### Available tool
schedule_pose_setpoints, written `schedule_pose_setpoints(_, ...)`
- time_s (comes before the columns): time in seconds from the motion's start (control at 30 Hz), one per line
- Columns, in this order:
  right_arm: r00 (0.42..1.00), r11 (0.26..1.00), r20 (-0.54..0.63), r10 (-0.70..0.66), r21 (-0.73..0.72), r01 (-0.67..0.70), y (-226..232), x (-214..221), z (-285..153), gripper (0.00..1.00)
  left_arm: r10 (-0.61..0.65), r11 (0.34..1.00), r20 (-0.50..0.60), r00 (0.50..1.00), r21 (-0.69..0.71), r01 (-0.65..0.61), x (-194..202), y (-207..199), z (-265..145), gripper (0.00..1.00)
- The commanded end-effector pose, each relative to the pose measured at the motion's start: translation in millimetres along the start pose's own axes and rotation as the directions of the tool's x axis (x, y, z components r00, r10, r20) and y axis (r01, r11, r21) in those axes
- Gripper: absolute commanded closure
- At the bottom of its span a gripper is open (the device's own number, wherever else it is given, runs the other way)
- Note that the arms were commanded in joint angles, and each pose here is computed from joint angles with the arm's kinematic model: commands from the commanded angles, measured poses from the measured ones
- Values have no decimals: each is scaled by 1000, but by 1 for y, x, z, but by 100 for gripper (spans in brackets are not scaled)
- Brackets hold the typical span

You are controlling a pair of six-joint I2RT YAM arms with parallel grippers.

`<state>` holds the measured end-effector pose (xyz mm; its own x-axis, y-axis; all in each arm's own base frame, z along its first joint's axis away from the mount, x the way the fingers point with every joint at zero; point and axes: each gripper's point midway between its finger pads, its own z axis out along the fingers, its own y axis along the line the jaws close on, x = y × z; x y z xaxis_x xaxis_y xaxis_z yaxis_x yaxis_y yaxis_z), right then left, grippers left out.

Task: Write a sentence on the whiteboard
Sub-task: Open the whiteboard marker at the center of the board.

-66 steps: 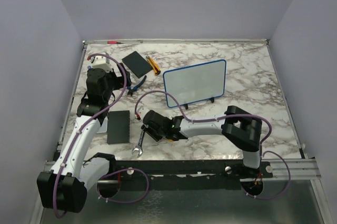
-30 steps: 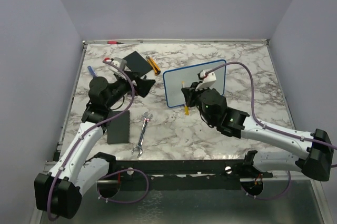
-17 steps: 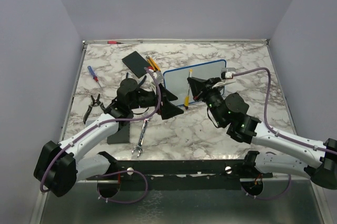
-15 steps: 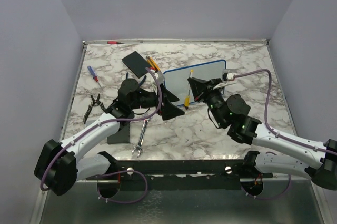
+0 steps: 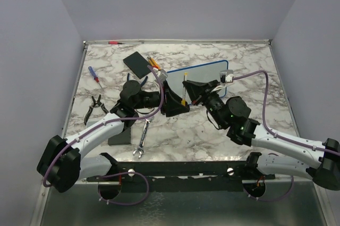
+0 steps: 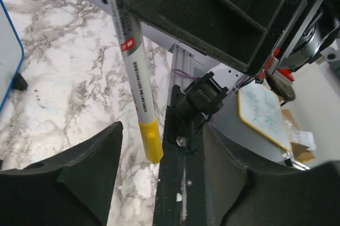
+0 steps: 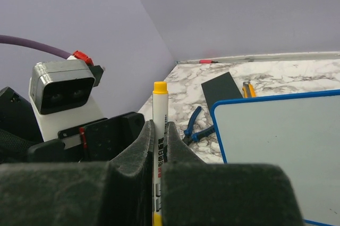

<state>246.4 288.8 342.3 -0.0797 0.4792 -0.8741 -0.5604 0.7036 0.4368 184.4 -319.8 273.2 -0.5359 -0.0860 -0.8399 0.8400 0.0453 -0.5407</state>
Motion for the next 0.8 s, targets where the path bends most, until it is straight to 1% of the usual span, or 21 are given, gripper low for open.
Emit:
schedule_pose_setpoints(0.0, 1000, 999, 9, 23, -37, -23, 7, 1, 1, 99, 0, 999, 4, 1000, 36, 0, 0, -7, 1, 56)
schedule_pose_setpoints(0.1, 1000, 999, 8, 21, -25, -20, 5, 2, 1, 99, -1, 1000, 7, 1000, 31, 1, 0, -6, 1, 78)
schedule_pose_setpoints(0.2, 1000, 1000, 12, 27, 9, -27, -2, 1, 0, 99, -5, 1000, 2, 1000, 29, 5, 2, -4, 2, 97)
schedule_pose_setpoints(0.23, 1000, 999, 13, 28, 25, -29, -5, 1, -1, 99, -3, 1000, 1, 1000, 31, 3, 3, -4, 2, 100)
schedule_pose_setpoints(0.3, 1000, 998, 3, 20, 63, -20, -12, 2, -3, 99, 4, 999, -3, 1000, 33, -4, 4, -4, 2, 100)
schedule_pose_setpoints(0.33, 1000, 996, -6, 16, 86, -15, -16, 2, -4, 97, 9, 1000, -2, 1000, 29, -9, 4, -3, 1, 100)
schedule_pose_setpoints(0.37, 1000, 995, -18, 9, 104, -8, -19, 4, -5, 91, 13, 1000, 1, 1000, 21, -13, 4, -1, 1, 100)
schedule_pose_setpoints(0.4, 1000, 993, -29, -3, 120, 6, -23, 5, -7, 77, 20, 1000, -1, 1000, 11, -20, 6, 2, 1, 100)
schedule_pose_setpoints(0.47, 998, 985, -59, -26, 169, 36, -34, 8, -13, 40, 27, 999, -14, 1000, -18, -28, 9, 9, 1, 100)
schedule_pose_setpoints(0.5, 997, 977, -67, -34, 209, 47, -42, 8, -16, 24, 31, 999, -29, 999, -38, -32, 12, 14, 0, 100)
schedule_pose_setpoints(0.53, 996, 967, -82, -40, 248, 59, -50, 9, -21, 14, 38, 997, -50, 998, -61, -41, 15, 19, 0, 100)
schedule_pose_setpoints(0.57, 995, 956, -90, -47, 283, 71, -57, 7, -25, 8, 45, 995, -75, 996, -85, -52, 19, 25, -1, 100)
schedule_pose_setpoints(0.63, 990, 938, -116, -74, 328, 109, -68, 1, -36, 3, 80, 984, -142, 987, -145, -100, 28, 39, -5, 100)
schedule_pose_setpoints(0.7, 984, 931, -147, -102, 334, 146, -72, -8, -46, 0, 106, 966, -214, 971, -211, -152, 36, 52, -10, 100)
schedule_pose_setpoints(0.77, 974, 935, -186, -128, 305, 181, -71, -17, -55, 0, 110, 954, -291, 950, -238, -184, 47, 59, -14, 100)
